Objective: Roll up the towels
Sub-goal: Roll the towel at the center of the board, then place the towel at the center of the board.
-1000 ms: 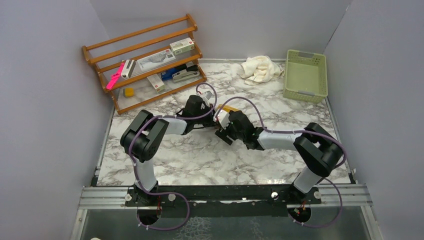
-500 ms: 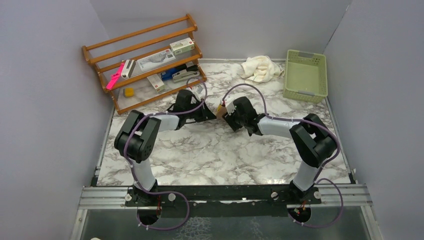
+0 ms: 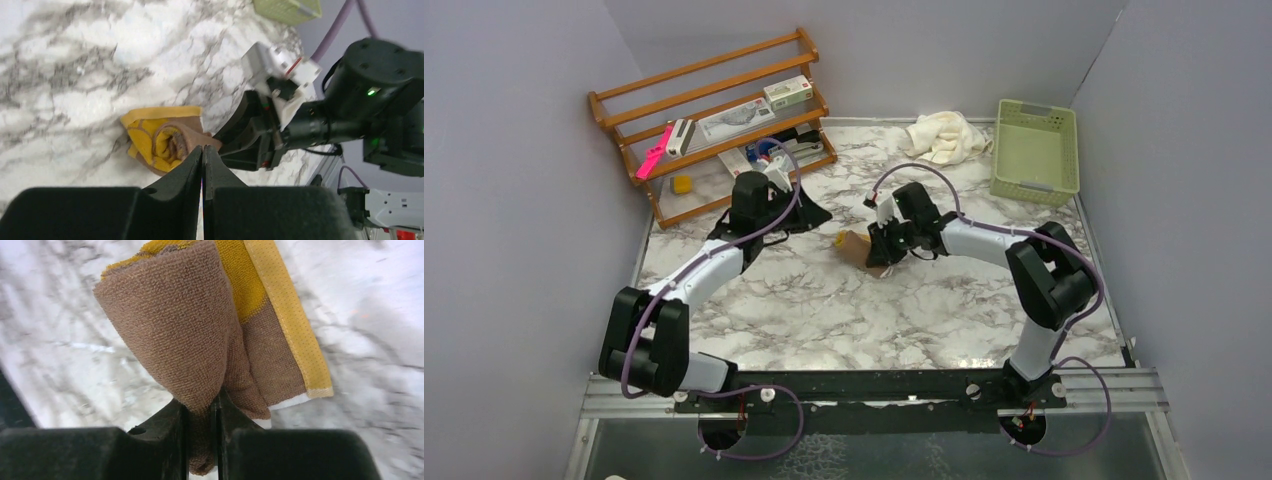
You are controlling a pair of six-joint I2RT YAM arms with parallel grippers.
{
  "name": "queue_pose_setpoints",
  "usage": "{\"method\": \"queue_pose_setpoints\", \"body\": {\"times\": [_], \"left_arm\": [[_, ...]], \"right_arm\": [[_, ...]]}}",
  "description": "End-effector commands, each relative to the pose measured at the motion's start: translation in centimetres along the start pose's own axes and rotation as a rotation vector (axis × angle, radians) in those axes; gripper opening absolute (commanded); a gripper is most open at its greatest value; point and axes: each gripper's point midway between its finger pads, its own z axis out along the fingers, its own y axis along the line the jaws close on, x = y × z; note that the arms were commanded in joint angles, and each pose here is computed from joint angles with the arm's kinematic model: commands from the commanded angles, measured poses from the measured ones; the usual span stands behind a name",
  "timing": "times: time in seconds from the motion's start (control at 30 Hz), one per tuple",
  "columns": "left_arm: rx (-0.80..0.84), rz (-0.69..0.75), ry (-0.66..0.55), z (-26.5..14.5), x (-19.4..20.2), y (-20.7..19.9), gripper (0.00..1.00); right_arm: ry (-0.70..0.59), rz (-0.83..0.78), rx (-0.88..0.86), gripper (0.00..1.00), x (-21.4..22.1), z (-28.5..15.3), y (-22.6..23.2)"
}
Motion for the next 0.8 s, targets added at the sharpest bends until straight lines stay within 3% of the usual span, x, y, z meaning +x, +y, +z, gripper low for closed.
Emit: {"method": "queue_pose_setpoints", "body": {"times": [0.0, 0.13, 0.5, 0.63, 0.7, 0.77], "left_arm": [[-0.061, -0.042, 0.085, -1.2, 4.8, 1.9, 0.08], [-0.077, -0.076, 0.109, -1.8, 7.4, 2.3, 0.09], [-0.093, -0.18, 0.061, -1.3, 10.4, 1.1, 0.38], [-0.132, -0.217, 0.062, 0.0, 11.3, 1.8, 0.71], [-0.166, -0.242, 0.056, 0.5, 11.8, 2.4, 0.94], [-0.199, -0.265, 0.037, 0.7, 12.1, 3.0, 0.99]], "right_arm": [[0.11, 0.24, -0.222, 0.09, 2.4, -1.0, 5.2], [0.139, 0.39, -0.31, 0.08, 1.6, -1.5, 6.2], [0.212, 0.563, -0.471, 0.03, 1.2, 1.1, 6.7], [0.219, 0.569, -0.468, 0.01, 1.4, 1.4, 6.5], [0.221, 0.568, -0.465, 0.01, 1.4, 1.4, 6.5], [0.219, 0.565, -0.463, 0.01, 1.5, 1.3, 6.5]]}}
